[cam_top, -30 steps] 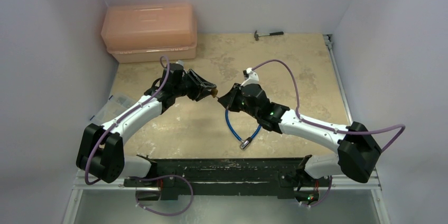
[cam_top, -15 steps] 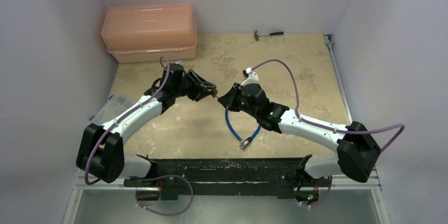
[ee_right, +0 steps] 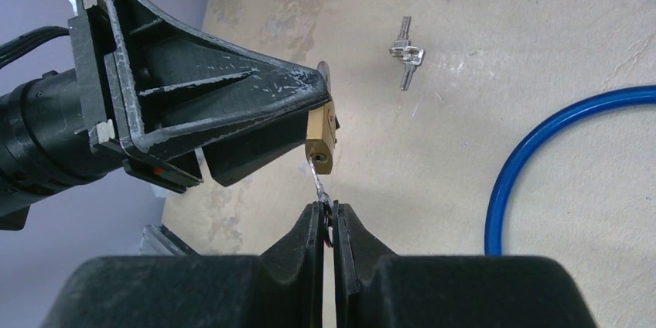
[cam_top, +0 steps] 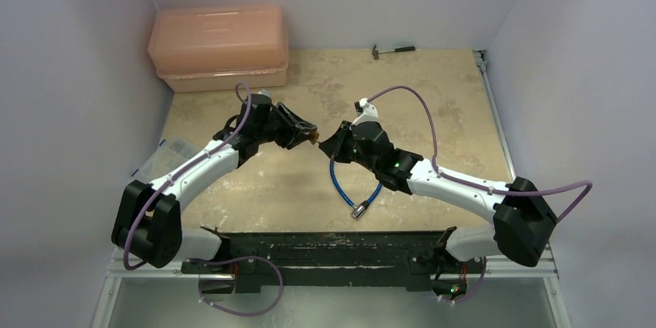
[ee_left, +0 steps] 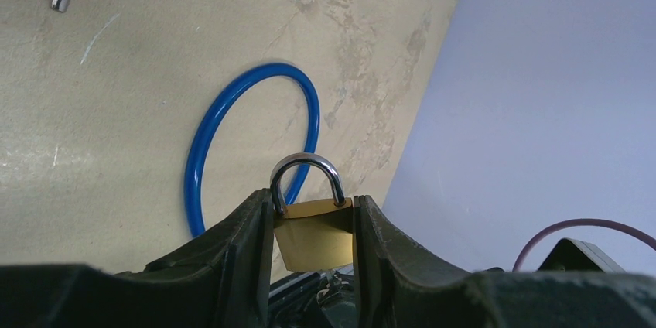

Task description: Unlock with the key

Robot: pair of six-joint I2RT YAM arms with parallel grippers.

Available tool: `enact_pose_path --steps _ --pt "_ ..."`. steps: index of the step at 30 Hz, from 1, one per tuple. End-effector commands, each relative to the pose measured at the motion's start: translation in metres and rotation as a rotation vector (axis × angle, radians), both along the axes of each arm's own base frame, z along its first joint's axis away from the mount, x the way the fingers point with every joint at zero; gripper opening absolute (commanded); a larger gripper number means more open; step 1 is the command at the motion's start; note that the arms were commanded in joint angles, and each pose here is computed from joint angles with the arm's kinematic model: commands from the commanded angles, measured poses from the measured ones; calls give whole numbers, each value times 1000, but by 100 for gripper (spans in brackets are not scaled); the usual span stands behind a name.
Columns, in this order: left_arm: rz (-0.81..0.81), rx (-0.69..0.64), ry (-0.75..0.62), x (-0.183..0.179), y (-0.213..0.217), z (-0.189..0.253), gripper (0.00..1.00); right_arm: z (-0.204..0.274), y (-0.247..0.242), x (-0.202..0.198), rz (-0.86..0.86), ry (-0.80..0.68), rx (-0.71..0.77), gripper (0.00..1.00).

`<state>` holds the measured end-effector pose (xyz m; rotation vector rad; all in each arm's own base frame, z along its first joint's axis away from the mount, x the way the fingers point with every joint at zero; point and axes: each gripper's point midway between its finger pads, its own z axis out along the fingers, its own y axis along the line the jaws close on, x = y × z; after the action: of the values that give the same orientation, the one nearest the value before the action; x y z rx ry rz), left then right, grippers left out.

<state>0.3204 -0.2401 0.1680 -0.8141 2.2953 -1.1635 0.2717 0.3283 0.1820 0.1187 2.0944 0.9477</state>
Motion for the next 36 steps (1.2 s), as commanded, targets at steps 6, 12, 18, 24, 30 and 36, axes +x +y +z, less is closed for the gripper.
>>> enact_pose_path --steps 6,12,18,24,30,36 --pt "-15 -5 -57 7 -14 16 0 25 8 11 -10 -55 27 0" --pt "8 22 -49 8 -8 15 0 21 -2 4 -16 -52 15 0" --pt "10 11 -52 9 -10 18 0 16 -10 -4 -10 -38 11 0" --pt "15 3 -57 9 -9 22 0 4 -15 -7 -23 -7 -12 0" --pt "16 -3 -56 9 -10 23 0 -6 -17 -6 -43 16 -26 0" --pt "14 -3 -49 7 -10 20 0 -1 -11 -4 -30 5 -4 0"
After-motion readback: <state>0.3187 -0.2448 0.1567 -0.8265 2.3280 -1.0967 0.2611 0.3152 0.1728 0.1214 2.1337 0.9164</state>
